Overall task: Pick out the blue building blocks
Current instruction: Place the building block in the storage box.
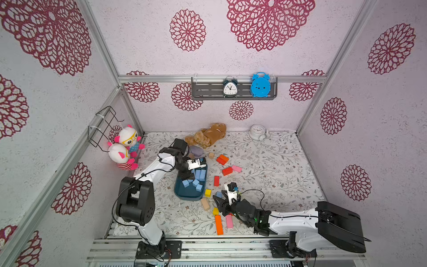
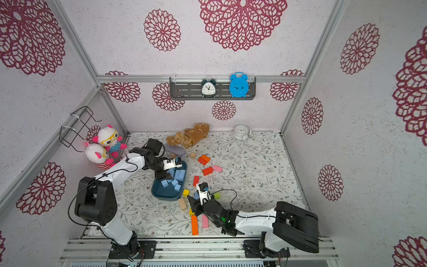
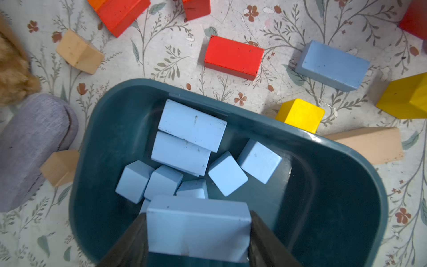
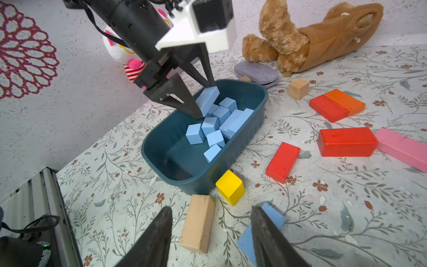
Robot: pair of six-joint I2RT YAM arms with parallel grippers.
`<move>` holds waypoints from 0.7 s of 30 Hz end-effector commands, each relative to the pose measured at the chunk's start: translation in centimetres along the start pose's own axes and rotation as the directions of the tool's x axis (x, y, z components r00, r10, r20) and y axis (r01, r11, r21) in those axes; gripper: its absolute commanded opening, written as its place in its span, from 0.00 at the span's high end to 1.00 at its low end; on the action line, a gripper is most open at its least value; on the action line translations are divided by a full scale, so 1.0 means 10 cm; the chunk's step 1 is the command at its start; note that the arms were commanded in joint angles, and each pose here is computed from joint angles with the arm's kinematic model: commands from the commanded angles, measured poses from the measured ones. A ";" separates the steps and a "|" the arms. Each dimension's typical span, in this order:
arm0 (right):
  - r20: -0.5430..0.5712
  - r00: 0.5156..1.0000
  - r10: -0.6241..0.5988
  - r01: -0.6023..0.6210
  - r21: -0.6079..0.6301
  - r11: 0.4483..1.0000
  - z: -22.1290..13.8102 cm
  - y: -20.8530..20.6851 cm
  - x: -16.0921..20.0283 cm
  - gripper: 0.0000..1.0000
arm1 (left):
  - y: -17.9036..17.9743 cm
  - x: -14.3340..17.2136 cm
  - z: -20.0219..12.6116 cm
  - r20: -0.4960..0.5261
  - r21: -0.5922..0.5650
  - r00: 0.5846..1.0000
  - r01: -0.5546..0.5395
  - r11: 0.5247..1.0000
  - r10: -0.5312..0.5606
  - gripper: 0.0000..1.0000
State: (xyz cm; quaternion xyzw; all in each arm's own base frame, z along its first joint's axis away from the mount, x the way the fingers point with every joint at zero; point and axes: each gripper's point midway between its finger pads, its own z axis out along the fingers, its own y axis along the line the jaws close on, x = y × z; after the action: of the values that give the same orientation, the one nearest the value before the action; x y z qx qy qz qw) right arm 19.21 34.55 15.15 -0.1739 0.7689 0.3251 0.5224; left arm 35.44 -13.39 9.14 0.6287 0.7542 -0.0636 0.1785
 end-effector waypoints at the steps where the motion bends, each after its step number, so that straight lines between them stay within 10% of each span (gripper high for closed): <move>1: 0.053 0.999 -0.004 0.004 -0.002 1.000 0.02 0.06 -0.16 0.41 | 0.15 -0.03 0.09 0.001 -0.017 0.964 -0.265 0.964 0.265 0.47; 21: 0.053 0.999 0.004 -0.005 0.014 1.000 0.00 0.00 -0.12 0.41 | 0.27 -0.13 0.41 0.025 -0.016 0.954 -0.298 0.954 0.298 0.45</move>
State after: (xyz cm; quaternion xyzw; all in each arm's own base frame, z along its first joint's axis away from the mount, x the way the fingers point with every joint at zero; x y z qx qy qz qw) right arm 19.47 34.63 14.67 -0.1729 0.7696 0.3177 0.5262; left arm 37.72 -15.01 5.47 0.6366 0.7477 -0.0869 0.1680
